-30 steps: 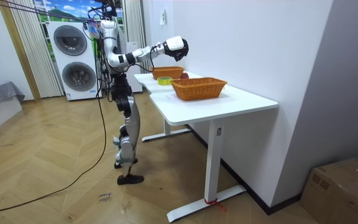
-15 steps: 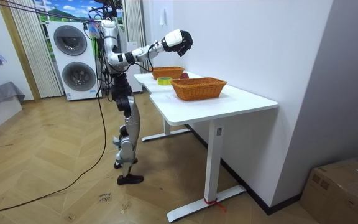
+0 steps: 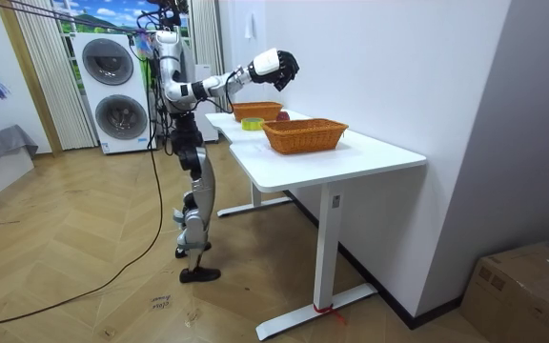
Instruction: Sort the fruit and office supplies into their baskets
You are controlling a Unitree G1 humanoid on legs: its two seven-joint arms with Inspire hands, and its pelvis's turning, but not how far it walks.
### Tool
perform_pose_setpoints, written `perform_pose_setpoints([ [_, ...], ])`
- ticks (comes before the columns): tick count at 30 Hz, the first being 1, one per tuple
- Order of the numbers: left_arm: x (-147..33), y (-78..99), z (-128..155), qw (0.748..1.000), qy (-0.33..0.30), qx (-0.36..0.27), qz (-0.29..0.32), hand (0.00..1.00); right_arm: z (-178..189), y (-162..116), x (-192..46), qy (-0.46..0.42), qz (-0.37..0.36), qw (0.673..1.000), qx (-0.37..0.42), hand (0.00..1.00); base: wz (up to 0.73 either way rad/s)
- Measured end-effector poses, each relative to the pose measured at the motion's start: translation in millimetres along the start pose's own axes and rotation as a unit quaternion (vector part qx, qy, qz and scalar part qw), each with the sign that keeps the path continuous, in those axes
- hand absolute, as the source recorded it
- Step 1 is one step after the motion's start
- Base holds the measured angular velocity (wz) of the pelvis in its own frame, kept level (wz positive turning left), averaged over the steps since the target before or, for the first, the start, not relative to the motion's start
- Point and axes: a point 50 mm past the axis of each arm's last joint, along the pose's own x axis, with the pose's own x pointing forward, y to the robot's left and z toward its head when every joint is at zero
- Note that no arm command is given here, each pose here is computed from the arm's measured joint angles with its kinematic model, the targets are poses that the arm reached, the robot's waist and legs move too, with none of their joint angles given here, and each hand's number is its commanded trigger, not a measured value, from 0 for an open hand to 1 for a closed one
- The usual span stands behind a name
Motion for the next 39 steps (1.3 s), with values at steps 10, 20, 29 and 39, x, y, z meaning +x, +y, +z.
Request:
perform_pose_setpoints([
  [10,0.3,0.1,6.2,1.000,-0.007,-0.002,-0.006,0.00,-27.7,9.1,-8.7,0.058,0.037,0.997,-0.018,1.00,0.00],
  [20,0.0,0.2,9.7,1.000,-0.008,-0.004,-0.005,0.00,-35.1,14.6,-11.1,0.080,0.077,0.994,-0.020,0.48,0.00],
  [29,-0.3,-0.5,10.6,1.000,-0.010,-0.008,-0.005,0.00,-35.9,16.3,-11.5,0.081,0.092,0.992,-0.023,0.00,0.00],
  [39,-0.8,-2.5,9.7,1.000,-0.009,-0.009,-0.008,0.00,-35.9,17.4,-11.8,0.082,0.103,0.991,-0.020,0.00,0.00],
])
